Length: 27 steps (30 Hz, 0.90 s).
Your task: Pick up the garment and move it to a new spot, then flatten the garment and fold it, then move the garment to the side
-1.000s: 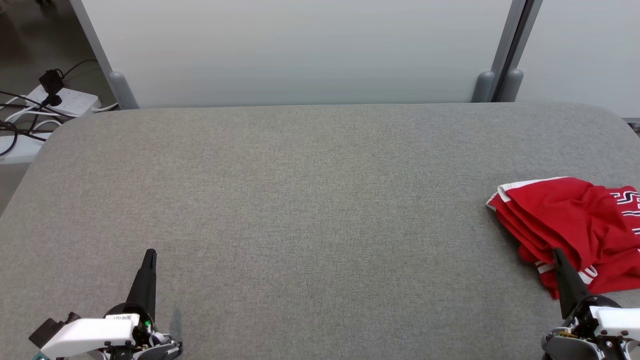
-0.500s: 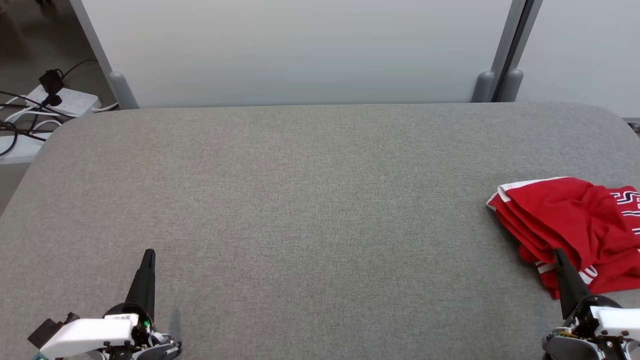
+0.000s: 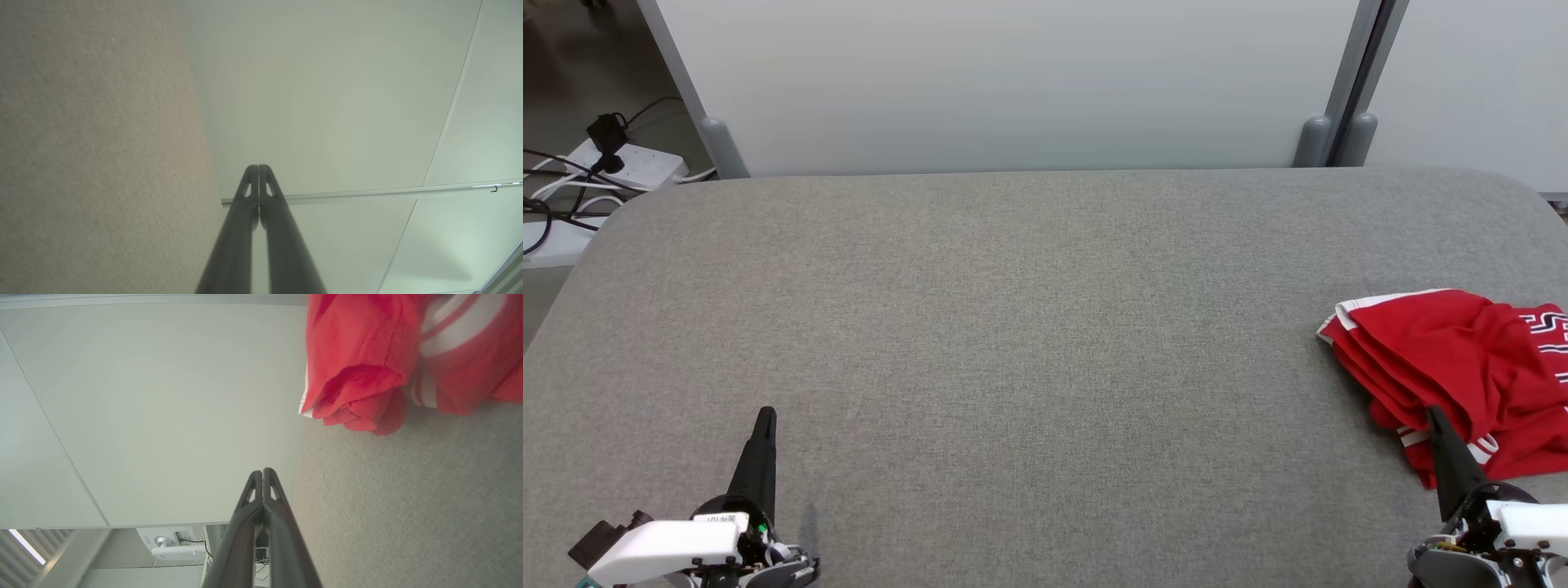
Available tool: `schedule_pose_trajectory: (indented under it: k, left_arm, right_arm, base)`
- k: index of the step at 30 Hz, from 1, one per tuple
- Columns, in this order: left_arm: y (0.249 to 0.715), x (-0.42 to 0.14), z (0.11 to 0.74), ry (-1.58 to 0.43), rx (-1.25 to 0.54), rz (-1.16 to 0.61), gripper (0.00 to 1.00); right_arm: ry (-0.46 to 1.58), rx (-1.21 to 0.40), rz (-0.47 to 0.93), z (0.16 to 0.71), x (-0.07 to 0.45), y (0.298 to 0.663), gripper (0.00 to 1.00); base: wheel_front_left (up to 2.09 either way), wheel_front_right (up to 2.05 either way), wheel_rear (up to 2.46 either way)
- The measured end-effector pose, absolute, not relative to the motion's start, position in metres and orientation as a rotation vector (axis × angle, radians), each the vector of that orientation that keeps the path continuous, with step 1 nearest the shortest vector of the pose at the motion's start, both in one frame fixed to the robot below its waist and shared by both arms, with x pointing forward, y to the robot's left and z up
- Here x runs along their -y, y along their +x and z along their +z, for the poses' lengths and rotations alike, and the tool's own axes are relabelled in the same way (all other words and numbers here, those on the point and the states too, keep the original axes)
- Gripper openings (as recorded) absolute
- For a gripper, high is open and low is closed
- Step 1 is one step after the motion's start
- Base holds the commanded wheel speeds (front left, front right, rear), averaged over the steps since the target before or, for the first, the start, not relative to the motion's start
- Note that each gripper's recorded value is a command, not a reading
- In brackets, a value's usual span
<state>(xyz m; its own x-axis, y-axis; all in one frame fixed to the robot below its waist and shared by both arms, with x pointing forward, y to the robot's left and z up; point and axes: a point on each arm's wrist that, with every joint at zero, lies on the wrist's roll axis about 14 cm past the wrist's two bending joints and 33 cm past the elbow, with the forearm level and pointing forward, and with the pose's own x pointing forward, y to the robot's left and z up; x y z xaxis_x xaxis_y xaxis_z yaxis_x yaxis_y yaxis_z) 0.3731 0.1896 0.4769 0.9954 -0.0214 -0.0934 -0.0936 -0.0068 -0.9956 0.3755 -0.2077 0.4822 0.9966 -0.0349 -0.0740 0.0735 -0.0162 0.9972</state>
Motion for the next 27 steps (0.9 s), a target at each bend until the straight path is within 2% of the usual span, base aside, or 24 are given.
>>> schedule_pose_trajectory:
  k: [27]
  left_arm:
    - [0.3730,-0.1898,0.4769,-1.578,-0.090,0.057,0.00]
  right_arm:
    - [1.592,-0.032,-0.085,0.4819,0.2061,0.3754,0.00]
  base:
    - [0.00,0.00,0.00]
